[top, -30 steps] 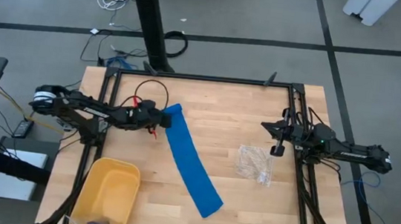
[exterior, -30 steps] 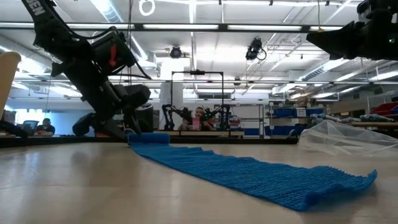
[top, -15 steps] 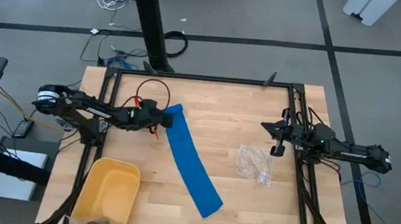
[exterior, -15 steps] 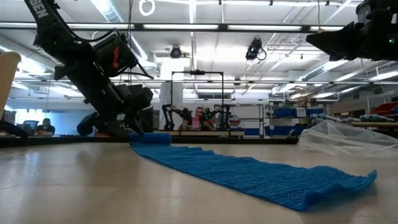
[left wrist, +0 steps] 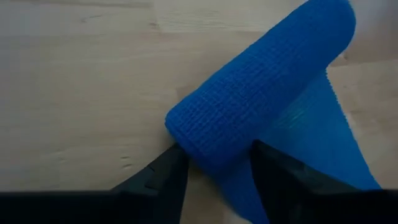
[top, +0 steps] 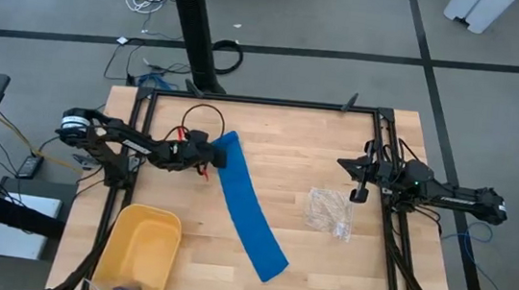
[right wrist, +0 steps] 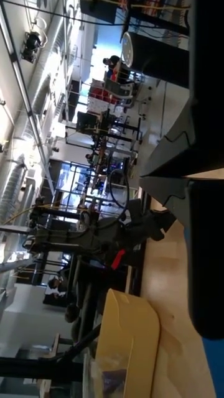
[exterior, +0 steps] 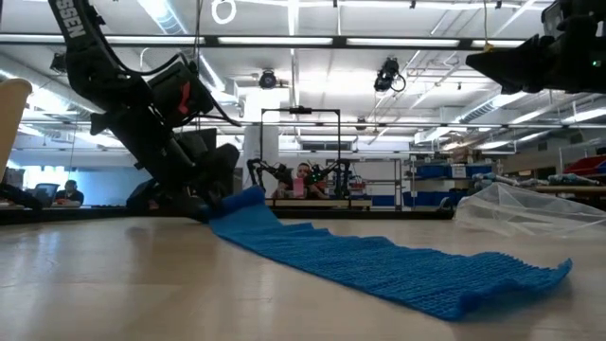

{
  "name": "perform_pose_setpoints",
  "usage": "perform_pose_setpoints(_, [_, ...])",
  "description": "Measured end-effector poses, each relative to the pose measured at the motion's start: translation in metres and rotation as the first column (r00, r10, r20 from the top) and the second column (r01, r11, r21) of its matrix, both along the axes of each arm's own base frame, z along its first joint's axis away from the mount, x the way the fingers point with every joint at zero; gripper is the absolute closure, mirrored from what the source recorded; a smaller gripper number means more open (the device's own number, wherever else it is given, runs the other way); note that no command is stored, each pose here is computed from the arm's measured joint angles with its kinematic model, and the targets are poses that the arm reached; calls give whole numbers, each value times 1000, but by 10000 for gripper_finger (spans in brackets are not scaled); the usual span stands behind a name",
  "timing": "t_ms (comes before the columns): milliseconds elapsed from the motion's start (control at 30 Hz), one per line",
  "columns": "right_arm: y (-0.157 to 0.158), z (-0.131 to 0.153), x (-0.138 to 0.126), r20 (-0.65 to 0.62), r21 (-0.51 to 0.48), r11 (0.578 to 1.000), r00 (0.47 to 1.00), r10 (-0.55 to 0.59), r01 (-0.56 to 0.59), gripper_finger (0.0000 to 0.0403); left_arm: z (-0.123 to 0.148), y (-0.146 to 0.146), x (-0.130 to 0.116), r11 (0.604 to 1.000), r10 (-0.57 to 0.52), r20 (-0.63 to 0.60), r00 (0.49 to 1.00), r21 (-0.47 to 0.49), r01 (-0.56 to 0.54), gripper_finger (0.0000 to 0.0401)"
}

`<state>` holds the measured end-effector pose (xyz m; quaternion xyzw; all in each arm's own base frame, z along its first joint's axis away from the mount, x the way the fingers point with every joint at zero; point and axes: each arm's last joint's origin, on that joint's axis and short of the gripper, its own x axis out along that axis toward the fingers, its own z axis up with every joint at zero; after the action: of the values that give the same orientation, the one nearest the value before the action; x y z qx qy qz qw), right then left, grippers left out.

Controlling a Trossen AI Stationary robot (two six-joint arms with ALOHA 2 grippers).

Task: Roll bandage
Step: Roll the blue bandage

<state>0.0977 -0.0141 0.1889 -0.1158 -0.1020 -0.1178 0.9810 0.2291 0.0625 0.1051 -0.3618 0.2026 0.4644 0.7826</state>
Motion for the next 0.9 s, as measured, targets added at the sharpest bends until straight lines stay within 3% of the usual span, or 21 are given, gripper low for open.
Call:
perform_pose_setpoints(467, [0, -1, 0, -6, 1, 1000, 1000, 0, 0, 395, 1, -1, 2, 995, -93, -40, 995, 35, 95, 346])
perform_pose_setpoints(900, [0, -1, 0, -6, 2, 1000, 1000, 1, -1, 396, 6, -15, 11, 958, -245, -66, 967, 141, 252, 380])
